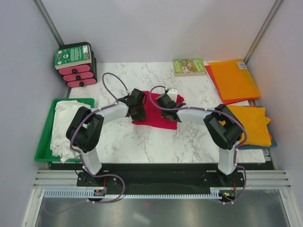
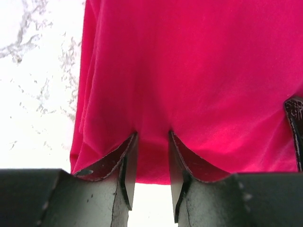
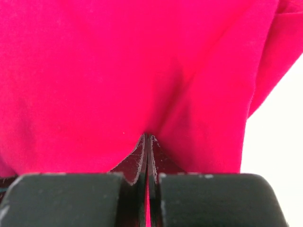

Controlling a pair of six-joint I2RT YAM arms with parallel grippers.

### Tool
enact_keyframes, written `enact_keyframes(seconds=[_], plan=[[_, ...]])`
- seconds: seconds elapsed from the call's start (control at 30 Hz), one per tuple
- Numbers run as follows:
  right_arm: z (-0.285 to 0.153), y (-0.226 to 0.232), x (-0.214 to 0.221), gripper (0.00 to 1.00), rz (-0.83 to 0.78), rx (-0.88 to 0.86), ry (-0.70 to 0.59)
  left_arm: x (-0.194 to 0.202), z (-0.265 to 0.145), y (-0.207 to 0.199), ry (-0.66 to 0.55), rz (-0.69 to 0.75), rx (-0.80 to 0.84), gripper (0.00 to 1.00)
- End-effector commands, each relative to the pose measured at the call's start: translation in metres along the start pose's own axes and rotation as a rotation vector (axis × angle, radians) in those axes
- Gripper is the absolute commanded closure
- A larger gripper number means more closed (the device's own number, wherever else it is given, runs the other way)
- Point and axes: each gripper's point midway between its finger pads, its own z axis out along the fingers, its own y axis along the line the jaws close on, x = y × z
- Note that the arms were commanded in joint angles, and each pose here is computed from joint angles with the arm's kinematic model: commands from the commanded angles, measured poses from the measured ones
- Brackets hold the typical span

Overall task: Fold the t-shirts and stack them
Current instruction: Fold the long partially folded tshirt into a neat square, then put the neatly folded tshirt into the corner of the board with the right arm

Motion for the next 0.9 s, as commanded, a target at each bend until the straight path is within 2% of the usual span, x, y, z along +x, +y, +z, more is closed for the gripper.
enact_keyframes(seconds=[0.0,0.1,0.17,0.2,0.27,0.3,0.37,0.4,0.43,0.5,0.53,0.57,0.6,0.63,0.67,0.7,0.73,0.8,0.83,0.87], plan=[[-0.013,-0.01,-0.016,1.0,-0.013,0.057,-0.055,-0.012,-0.021,-0.005,-0.081,-0.037,0.009,0.61],[-0.041,-0.003,-0.073,0.9,-0.018,0.052,-0.197,-0.028,-0.045,-0.021,-0.168,-0.024,0.087,0.58],[-0.07,0.003,-0.116,0.74,0.003,0.034,-0.296,-0.037,-0.058,-0.028,-0.207,-0.014,0.114,0.56],[-0.081,-0.002,-0.128,0.61,-0.028,0.057,-0.321,-0.042,-0.067,-0.032,-0.227,-0.015,0.135,0.54],[-0.111,-0.003,-0.161,0.52,-0.015,0.057,-0.39,-0.046,-0.078,-0.034,-0.248,-0.008,0.146,0.53],[-0.12,-0.011,-0.165,0.42,-0.035,0.085,-0.395,-0.05,-0.091,-0.036,-0.28,-0.009,0.166,0.52],[-0.152,-0.023,-0.179,0.34,-0.014,0.077,-0.441,-0.047,-0.1,-0.035,-0.291,0.01,0.182,0.51],[-0.163,-0.028,-0.181,0.27,-0.008,0.07,-0.458,-0.043,-0.107,-0.039,-0.286,0.027,0.21,0.51],[-0.194,-0.041,-0.193,0.24,0.023,0.059,-0.513,-0.042,-0.12,-0.04,-0.306,0.037,0.238,0.51],[-0.21,-0.066,-0.184,0.18,0.021,0.097,-0.535,-0.029,-0.129,-0.039,-0.304,0.068,0.261,0.51],[-0.239,-0.091,-0.191,0.16,0.054,0.14,-0.602,-0.028,-0.146,-0.04,-0.336,0.072,0.294,0.51],[-0.239,-0.112,-0.178,0.13,0.026,0.209,-0.599,-0.023,-0.151,-0.039,-0.34,0.081,0.301,0.51],[-0.259,-0.132,-0.179,0.11,0.04,0.247,-0.643,-0.013,-0.152,-0.033,-0.341,0.095,0.289,0.51],[-0.269,-0.161,-0.175,0.1,0.001,0.38,-0.667,-0.01,-0.163,-0.033,-0.365,0.099,0.306,0.52],[-0.264,-0.173,-0.163,0.11,-0.025,0.416,-0.674,-0.003,-0.167,-0.033,-0.379,0.119,0.299,0.52],[-0.266,-0.184,-0.159,0.06,-0.04,0.441,-0.689,0.007,-0.165,-0.027,-0.37,0.14,0.273,0.52],[-0.265,-0.201,-0.142,0.02,-0.121,0.471,-0.683,0.011,-0.169,-0.026,-0.383,0.157,0.266,0.52],[-0.275,-0.217,-0.145,0.02,-0.084,0.485,-0.772,0.028,-0.17,-0.026,-0.381,0.221,0.224,0.52],[-0.258,-0.227,-0.127,0.02,-0.109,0.519,-0.749,0.034,-0.17,-0.028,-0.375,0.236,0.223,0.52],[-0.255,-0.235,-0.127,0.02,-0.037,0.542,-0.783,0.044,-0.172,-0.033,-0.365,0.266,0.228,0.53]])
